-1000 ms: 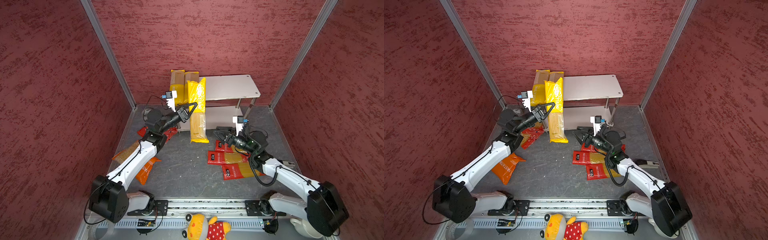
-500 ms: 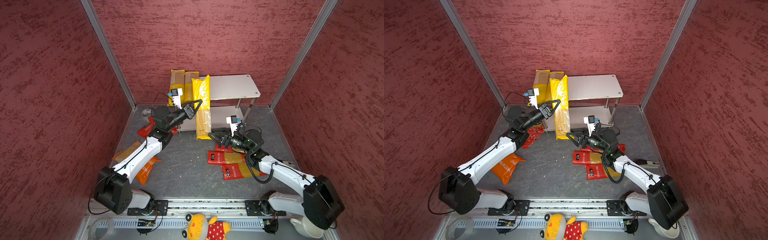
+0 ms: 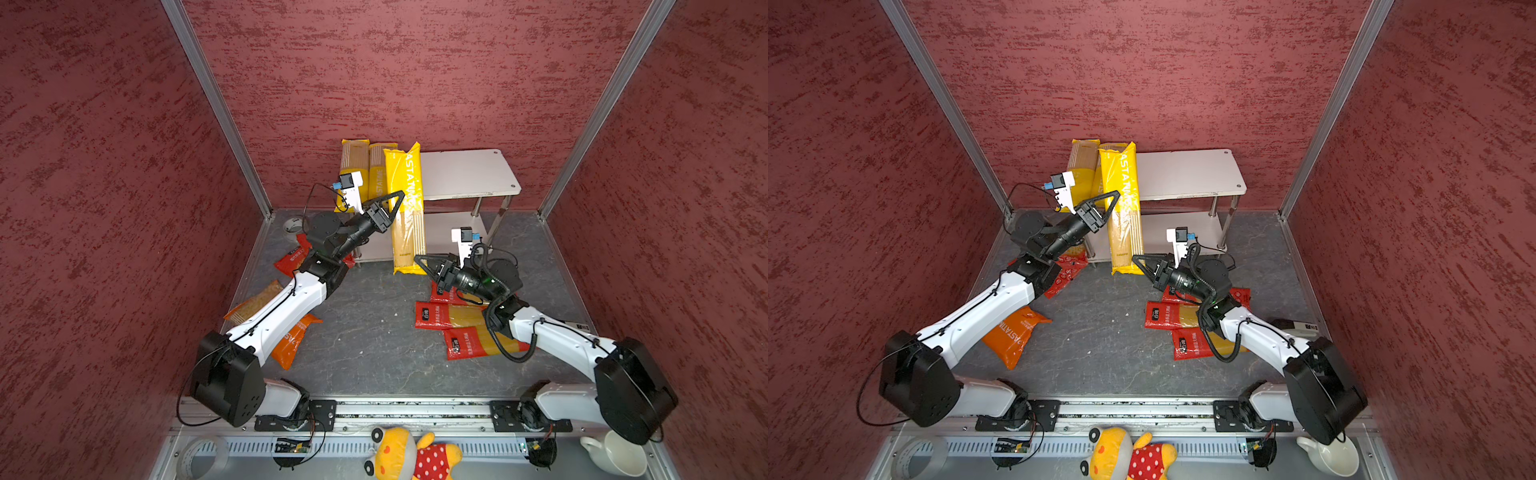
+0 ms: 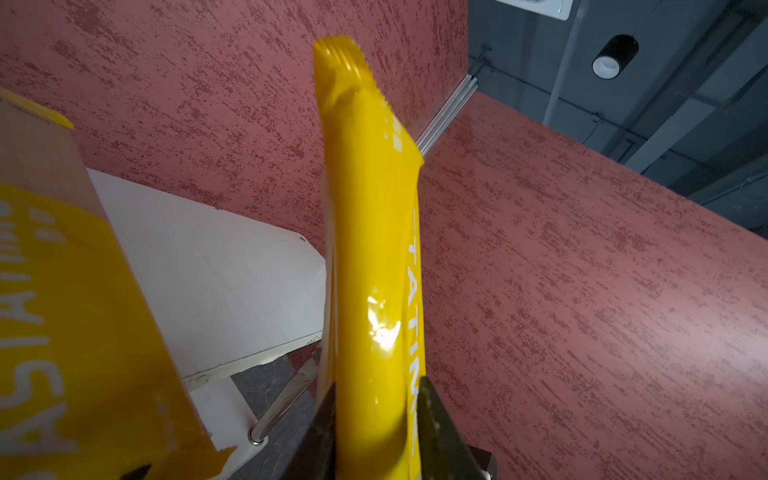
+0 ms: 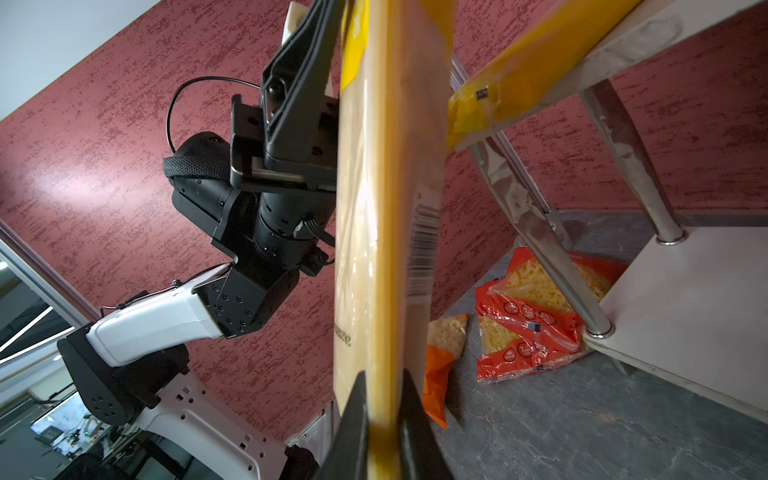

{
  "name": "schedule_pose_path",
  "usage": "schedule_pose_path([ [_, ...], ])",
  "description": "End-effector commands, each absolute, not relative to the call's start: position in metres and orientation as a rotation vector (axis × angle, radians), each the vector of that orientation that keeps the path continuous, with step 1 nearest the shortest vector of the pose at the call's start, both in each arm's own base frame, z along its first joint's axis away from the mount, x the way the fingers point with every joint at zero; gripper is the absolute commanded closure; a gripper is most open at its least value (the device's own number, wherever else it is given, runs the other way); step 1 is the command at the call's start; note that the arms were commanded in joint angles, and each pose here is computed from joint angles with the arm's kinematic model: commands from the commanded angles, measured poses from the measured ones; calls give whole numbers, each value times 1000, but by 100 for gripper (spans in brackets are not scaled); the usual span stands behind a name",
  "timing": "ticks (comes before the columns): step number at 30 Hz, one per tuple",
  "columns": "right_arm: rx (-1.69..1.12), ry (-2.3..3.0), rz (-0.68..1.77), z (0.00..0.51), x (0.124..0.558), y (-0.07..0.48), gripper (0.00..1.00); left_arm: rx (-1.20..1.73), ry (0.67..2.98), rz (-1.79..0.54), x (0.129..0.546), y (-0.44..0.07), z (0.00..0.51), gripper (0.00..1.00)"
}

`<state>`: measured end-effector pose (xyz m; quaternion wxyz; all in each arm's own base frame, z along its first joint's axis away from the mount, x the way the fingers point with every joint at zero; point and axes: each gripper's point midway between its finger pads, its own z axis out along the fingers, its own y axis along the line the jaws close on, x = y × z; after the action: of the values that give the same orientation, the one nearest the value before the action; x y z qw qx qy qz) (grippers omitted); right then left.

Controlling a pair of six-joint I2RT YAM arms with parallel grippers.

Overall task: Place and organize the pasta boxes and bags onto the shelf
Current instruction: 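Carry the upright pack with both grippers up onto the top shelf, then set the pack beside the other yellow packs and open both grippers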

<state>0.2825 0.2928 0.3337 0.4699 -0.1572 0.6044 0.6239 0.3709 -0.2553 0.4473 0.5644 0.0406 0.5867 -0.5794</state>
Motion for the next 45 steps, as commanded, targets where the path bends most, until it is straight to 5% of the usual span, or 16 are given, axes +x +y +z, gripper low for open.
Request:
schedule_pose_path([
  [1,-401,1267,1507,394,275,283,92,151,1205,-1397,346,-244,502,56],
  [6,-390,1220,1505,423,283,278,96,160,1211,-1412,345,-242,503,40],
  [13,-336,1161,1558,467,306,264,100,123,1264,-1355,347,-234,491,31],
  [21,-230,1244,1546,500,355,253,100,61,1317,-1337,346,-222,472,29],
  [31,-63,1572,1621,464,415,257,100,-16,1395,-1295,333,-203,435,29],
  [45,26,1680,1686,435,443,266,100,-88,1439,-1277,323,-189,407,29],
])
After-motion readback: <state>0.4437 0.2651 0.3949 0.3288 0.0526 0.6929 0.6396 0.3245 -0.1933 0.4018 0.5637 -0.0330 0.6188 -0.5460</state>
